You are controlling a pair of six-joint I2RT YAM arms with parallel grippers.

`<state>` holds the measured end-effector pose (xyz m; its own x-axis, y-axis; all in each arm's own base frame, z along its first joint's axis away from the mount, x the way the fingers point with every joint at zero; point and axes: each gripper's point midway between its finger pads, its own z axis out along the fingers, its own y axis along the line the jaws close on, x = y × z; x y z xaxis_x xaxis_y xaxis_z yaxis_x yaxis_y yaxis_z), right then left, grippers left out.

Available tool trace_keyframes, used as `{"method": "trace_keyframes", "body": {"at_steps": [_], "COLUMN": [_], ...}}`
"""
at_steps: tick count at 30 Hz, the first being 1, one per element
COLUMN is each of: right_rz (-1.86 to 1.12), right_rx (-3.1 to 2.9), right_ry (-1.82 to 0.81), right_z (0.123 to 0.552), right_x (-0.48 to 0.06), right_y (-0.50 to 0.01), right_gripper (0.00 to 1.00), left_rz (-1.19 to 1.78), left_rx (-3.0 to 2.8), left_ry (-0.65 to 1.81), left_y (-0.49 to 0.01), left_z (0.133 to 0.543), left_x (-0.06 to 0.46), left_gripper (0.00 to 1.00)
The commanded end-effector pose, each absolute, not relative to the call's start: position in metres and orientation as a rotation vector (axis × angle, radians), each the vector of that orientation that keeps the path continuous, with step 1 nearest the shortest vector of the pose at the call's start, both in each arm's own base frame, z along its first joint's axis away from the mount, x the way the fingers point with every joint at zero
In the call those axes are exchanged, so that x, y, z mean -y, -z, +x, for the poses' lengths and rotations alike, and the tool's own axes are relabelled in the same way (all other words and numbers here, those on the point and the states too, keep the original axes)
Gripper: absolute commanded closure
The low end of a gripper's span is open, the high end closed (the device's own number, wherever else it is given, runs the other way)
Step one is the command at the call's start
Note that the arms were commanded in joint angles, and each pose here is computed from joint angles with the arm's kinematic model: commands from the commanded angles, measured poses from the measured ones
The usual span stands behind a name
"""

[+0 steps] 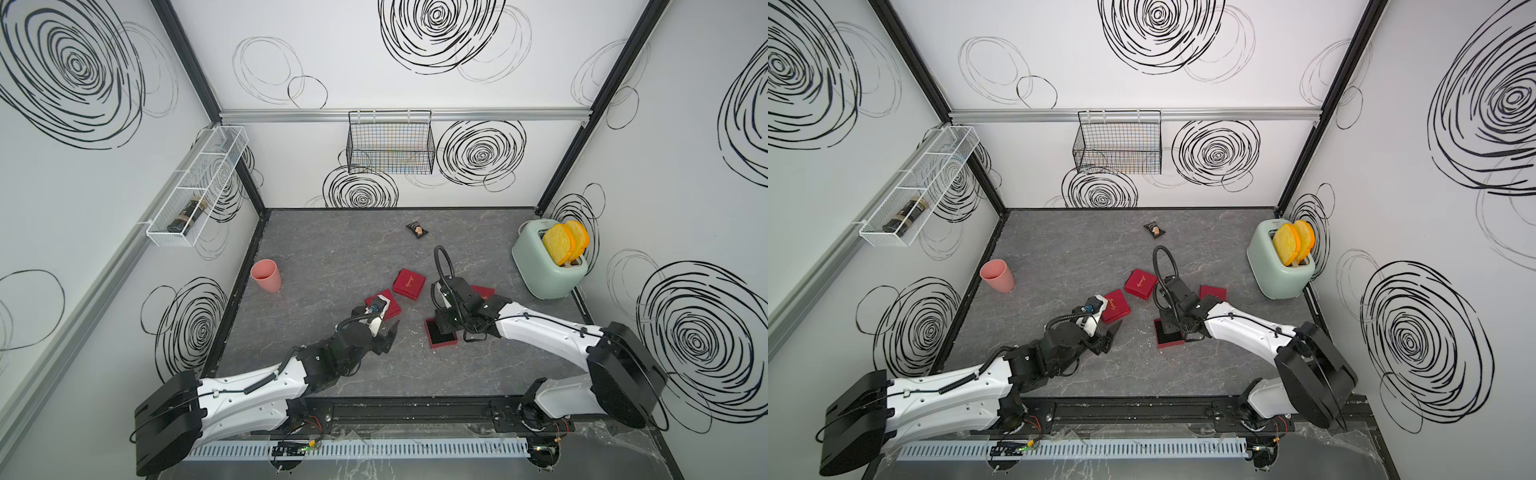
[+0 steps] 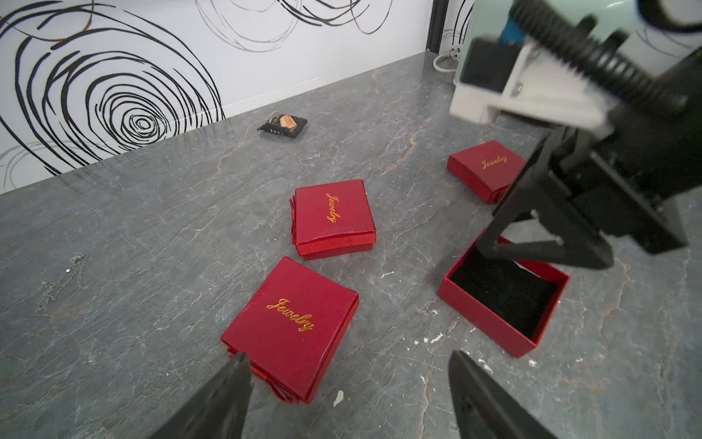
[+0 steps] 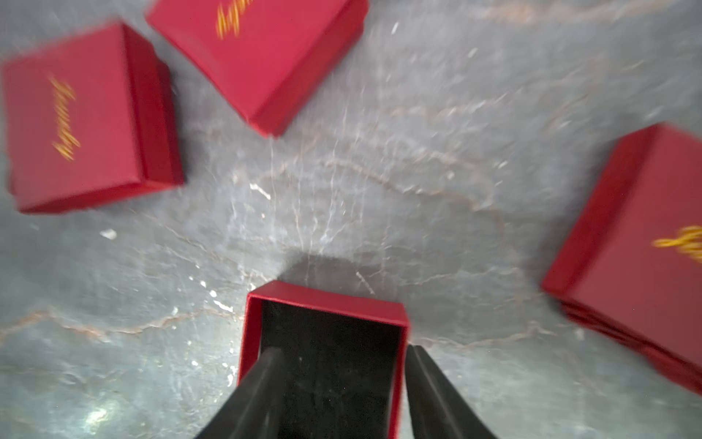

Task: Take the necklace out of the lift-off lid jewelry box
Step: Pick up the lid from the center of the board.

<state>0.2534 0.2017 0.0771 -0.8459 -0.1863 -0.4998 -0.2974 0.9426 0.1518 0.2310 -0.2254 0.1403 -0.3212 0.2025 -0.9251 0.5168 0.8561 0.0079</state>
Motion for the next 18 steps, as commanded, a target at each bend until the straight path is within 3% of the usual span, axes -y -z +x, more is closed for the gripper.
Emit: {"method": "trace_keyframes", "body": {"at_steps": [1,7,16,18], "right_rz": [-0.282,-0.018,0.200,0.233], "right_rx": [-2.574,-2.455,-2.422,-2.454], "right_ry": [-0.298,-0.172,0.048,0.085], "right_z": [0.265,0.296,0.319,0.323], "right_x": [-0.186,-0.133,-0.079,-0.073], "right_y": [-0.092,-0.097,-0.077,-0.073], "right_gripper": [0.37,0.02,0.03,0.02], "left_rz": [0.533,0.541,0.560,0.567], "left_rx": [-1.900,-1.888,-1.883,-1.882], "left_ry": [0.369,0.396,0.438,0.443], "left_y": [-0.139,-0.141,-0.142,-0.142], "left_z": [0.230,0.228,0.224,0.223], "left_x": [0.224,0.225,0.229,0.229], "left_gripper": [0.16,0.13,0.01,0.02]}}
